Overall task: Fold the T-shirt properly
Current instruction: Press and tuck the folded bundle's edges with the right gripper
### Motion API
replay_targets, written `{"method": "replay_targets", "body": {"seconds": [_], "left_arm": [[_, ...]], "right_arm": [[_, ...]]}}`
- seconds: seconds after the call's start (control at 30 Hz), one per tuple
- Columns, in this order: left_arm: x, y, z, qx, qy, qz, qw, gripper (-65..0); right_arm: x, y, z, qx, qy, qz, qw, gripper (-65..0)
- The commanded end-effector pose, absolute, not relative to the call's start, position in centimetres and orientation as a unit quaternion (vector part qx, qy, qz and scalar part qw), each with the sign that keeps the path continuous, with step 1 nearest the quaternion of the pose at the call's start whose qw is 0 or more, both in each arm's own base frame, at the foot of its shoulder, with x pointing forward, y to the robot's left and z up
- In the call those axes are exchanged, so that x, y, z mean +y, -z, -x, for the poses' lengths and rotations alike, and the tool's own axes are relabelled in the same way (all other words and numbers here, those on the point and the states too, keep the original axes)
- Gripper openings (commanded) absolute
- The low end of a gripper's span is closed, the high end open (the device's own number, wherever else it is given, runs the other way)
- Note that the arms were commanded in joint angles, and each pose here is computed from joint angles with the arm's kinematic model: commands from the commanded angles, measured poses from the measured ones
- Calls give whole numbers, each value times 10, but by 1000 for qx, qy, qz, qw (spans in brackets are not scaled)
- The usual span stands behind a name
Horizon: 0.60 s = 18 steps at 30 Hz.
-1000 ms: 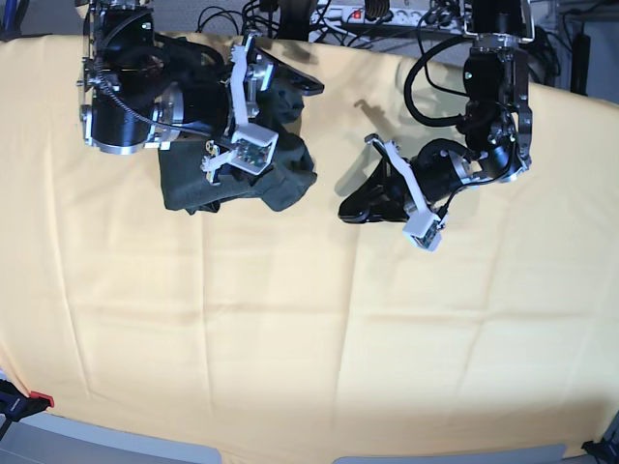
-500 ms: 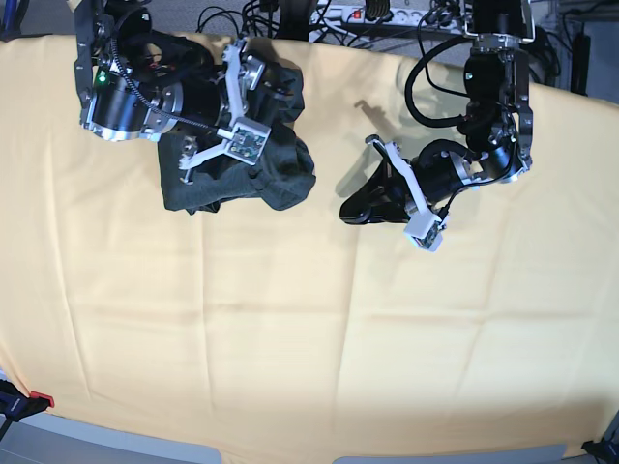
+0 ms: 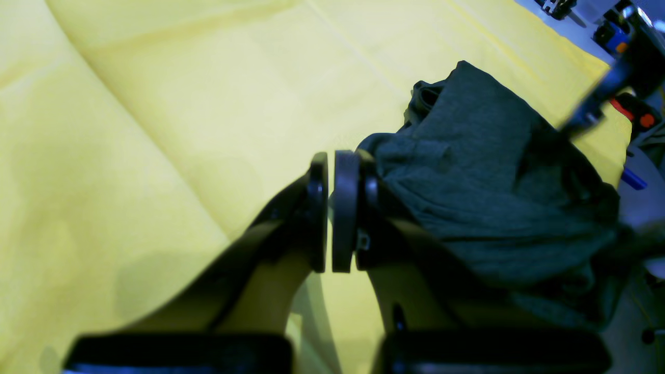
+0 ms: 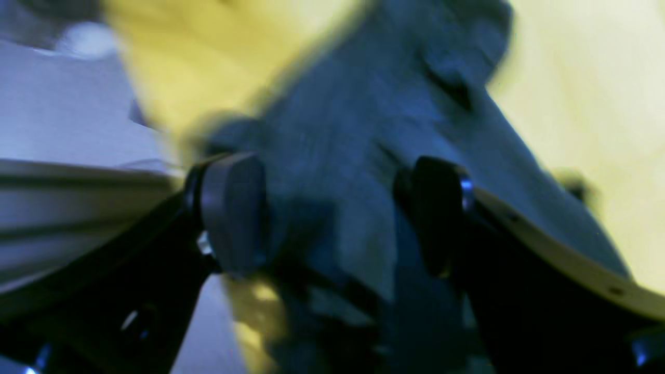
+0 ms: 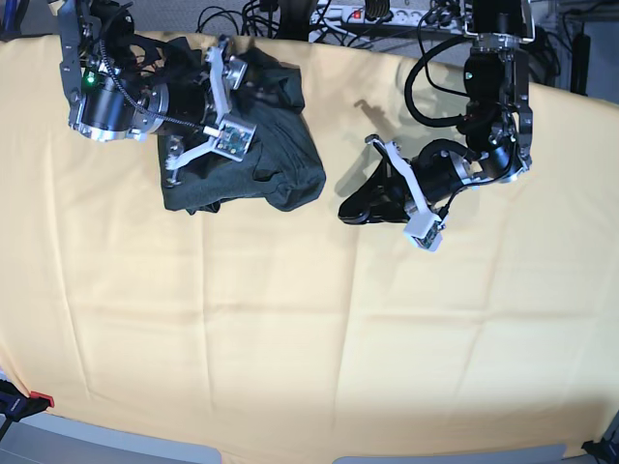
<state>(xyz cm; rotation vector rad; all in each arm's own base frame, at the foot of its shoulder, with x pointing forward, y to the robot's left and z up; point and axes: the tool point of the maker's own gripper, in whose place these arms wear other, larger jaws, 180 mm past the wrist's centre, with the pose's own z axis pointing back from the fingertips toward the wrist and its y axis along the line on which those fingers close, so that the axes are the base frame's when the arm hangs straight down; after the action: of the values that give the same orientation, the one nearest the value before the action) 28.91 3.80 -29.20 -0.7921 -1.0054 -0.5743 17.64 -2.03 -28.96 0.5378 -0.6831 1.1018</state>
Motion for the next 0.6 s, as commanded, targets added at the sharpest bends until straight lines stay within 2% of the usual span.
{"method": "replay_targets", "body": {"seconds": [0.0,0.17,0.33,0.43,0.47,0.5,0.57], "left_arm": [[36,274,-295,-488,267,372,743,-606],[36,273,-295,-488,267,373,743,-606],[36,273,-295,-488,267,372,743,-606],[36,274,-295,-488,267,372,743,-606],[36,274,-295,-488,267,372,743,-606],[36,274,-295,-488,267,372,743,-606],[36,274,-295,-488,267,372,743,-606]], "right_arm": [[-13,278,-171,-321,-513,-273,748,-185],[6,259,-142,-302,-514,-375,710,-185],[-3,259,-155,-314,-511,-349,720,-185],[-22,263,-173,-327,-495,-306,745,-196],[-29,265,-178,-330,-488,-288,755,-231],[-36,267,-181,-330,-482,-276,763,-293],[-42,268,-181,-331,-470,-274,771,-487]]}}
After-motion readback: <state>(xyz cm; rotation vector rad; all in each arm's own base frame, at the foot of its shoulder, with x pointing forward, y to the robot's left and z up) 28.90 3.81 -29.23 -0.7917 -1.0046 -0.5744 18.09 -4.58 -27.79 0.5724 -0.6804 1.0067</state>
